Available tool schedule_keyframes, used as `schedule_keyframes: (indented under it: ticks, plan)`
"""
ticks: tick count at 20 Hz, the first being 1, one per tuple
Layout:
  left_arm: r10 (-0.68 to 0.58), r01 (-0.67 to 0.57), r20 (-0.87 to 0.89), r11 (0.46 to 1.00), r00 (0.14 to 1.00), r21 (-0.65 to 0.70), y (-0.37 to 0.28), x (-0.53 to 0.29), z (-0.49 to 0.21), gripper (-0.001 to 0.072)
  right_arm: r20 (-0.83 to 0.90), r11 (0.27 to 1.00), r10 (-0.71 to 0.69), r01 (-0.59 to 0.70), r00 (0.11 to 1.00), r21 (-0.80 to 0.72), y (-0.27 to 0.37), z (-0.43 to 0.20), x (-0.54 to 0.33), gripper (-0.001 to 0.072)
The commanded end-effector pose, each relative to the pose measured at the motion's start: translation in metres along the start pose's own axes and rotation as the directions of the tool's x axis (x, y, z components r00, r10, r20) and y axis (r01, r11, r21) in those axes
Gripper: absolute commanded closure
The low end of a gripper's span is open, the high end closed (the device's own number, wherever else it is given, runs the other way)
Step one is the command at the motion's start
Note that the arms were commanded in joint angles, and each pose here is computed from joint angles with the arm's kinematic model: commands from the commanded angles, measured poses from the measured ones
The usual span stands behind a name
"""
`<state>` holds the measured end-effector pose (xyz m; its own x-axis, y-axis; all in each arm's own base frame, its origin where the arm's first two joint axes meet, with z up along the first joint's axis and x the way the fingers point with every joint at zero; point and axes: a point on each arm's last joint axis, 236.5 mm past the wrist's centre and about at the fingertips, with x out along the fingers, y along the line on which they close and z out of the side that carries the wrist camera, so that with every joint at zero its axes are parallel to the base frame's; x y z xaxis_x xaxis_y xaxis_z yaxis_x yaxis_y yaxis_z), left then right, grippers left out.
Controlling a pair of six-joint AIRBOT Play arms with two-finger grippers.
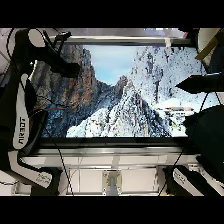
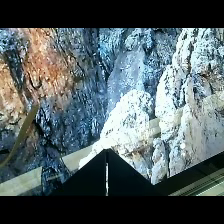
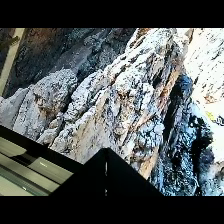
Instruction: Fold the clothes and pants, and hang the long-sleeved shirts on hangers.
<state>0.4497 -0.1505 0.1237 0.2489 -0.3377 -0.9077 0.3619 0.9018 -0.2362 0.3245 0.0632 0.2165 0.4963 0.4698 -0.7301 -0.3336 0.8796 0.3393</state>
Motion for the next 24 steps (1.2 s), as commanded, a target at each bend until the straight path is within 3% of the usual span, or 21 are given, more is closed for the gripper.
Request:
schedule_keyframes:
  ticks: [1,5,7,8,9,10,11,12,13,14,15,16,21,24]
  plan:
    - [0.003,-0.003,0.022,1.0,1.0,-0.002,0.002,0.004,0.007,0.0696,0.133,0.999,-0.046,0.046,0.99,0.002,-0.011,0.032,-0.002,0.0702]
    - [0.025,-0.025,-0.01,1.0,1.0,-0.012,0.013,0.021,0.005,0.0696,0.321,0.994,-0.111,0.111,0.941,0.018,-0.026,0.076,-0.014,0.0702]
    - [0.215,-0.215,-0.049,0.976,0.975,0.02,0.063,0.022,-0.002,0.0652,0.339,0.993,-0.116,0.115,0.934,0.023,-0.027,0.08,-0.016,0.0702]
    - [0.377,-0.376,-0.076,0.926,0.923,0.024,0.104,0.01,-0.008,0.0602,0.332,0.993,-0.114,0.113,0.936,0.022,-0.027,0.079,-0.015,0.0702]
    - [0.504,-0.507,-0.097,0.862,0.858,0.0,0.142,-0.009,-0.015,0.0487,0.324,0.994,-0.111,0.111,0.94,0.021,-0.026,0.077,-0.014,0.0702]
    - [0.6,-0.611,-0.125,0.788,0.79,-0.078,0.179,-0.032,-0.025,0.0273,0.321,0.994,-0.111,0.11,0.941,0.02,-0.026,0.076,-0.014,0.0702]
    - [0.654,-0.676,-0.175,0.722,0.736,-0.144,0.209,-0.053,-0.04,0.012,0.324,0.994,-0.111,0.111,0.939,0.02,-0.026,0.077,-0.015,0.0702]
    - [0.678,-0.721,-0.249,0.664,0.692,-0.196,0.236,-0.072,-0.064,0.0098,0.329,0.993,-0.113,0.113,0.938,0.021,-0.026,0.078,-0.015,0.0698]
    - [0.668,-0.735,-0.309,0.633,0.678,-0.244,0.257,-0.084,-0.086,0.0097,0.328,0.993,-0.114,0.113,0.938,0.021,-0.027,0.078,-0.015,0.0634]
    - [0.649,-0.74,-0.355,0.589,0.673,-0.326,0.277,-0.096,-0.107,0.0097,0.326,0.993,-0.113,0.113,0.939,0.02,-0.026,0.077,-0.015,0.0484]
    - [0.636,-0.739,-0.38,0.544,0.672,-0.397,0.294,-0.105,-0.123,0.0097,0.327,0.993,-0.112,0.112,0.938,0.02,-0.026,0.077,-0.015,0.0248]
    - [0.613,-0.722,-0.389,0.522,0.688,-0.454,0.308,-0.11,-0.135,0.0097,0.328,0.993,-0.113,0.112,0.938,0.02,-0.026,0.078,-0.015,0.0161]
    - [0.565,-0.707,-0.444,0.428,0.696,-0.563,0.37,-0.118,-0.188,0.0097,0.33,0.993,-0.114,0.114,0.937,0.021,-0.027,0.078,-0.015,0.0161]
    - [0.496,-0.665,-0.454,0.442,0.74,-0.602,0.39,-0.088,-0.203,0.0098,0.339,0.993,-0.115,0.114,0.934,0.024,-0.027,0.08,-0.016,0.0162]
